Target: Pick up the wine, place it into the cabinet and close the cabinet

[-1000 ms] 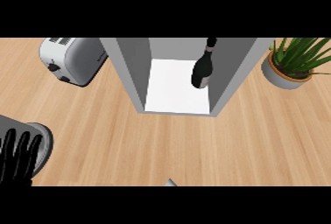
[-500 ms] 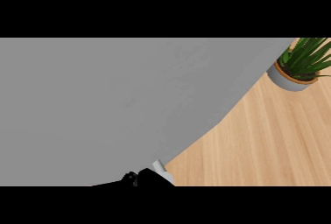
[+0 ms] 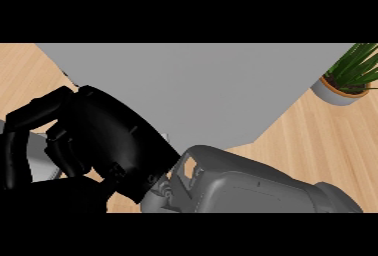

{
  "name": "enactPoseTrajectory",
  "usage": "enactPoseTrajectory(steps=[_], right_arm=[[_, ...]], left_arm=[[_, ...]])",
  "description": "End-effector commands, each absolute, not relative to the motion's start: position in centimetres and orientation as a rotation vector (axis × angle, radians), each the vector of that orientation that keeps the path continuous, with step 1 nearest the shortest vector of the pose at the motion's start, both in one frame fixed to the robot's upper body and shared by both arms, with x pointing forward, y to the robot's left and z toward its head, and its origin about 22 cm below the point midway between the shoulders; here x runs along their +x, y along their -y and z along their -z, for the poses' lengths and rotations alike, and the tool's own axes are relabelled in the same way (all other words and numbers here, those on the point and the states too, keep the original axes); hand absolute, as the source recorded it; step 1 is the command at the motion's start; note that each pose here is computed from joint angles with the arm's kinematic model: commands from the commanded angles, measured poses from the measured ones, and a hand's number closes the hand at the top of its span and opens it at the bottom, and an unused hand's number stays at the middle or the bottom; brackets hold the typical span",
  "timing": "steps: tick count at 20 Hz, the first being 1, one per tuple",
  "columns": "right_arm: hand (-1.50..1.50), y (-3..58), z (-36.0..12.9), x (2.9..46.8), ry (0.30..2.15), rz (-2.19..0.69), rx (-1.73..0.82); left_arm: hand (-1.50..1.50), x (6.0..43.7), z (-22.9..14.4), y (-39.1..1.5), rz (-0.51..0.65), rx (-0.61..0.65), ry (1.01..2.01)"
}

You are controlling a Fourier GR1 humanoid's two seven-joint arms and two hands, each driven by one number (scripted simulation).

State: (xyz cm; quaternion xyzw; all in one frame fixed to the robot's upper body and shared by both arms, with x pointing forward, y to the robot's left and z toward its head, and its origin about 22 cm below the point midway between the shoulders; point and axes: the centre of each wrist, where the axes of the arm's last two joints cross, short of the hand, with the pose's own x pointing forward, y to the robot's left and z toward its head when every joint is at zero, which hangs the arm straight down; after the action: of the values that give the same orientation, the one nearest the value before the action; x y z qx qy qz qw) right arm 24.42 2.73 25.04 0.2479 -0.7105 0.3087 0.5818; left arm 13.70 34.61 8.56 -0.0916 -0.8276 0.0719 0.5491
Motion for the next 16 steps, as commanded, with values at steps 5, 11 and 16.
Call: enactPoseTrajectory(steps=[5, 11, 16], right_arm=[[1.5, -4.8, -26.0, 28.5, 1.32, -0.928, 0.787], [1.5, -4.7, -25.9, 34.0, 1.229, -0.821, 0.848], [1.5, -2.4, -23.6, 38.3, 1.431, -0.711, 0.711]], left_arm=[[-1.5, 14.5, -9.6, -35.6, -0.153, -0.234, 1.963], [-1.5, 15.2, -11.0, -37.3, -0.153, -0.196, 1.987], [-1.5, 14.0, -10.8, -38.4, -0.173, -0.176, 1.979]])
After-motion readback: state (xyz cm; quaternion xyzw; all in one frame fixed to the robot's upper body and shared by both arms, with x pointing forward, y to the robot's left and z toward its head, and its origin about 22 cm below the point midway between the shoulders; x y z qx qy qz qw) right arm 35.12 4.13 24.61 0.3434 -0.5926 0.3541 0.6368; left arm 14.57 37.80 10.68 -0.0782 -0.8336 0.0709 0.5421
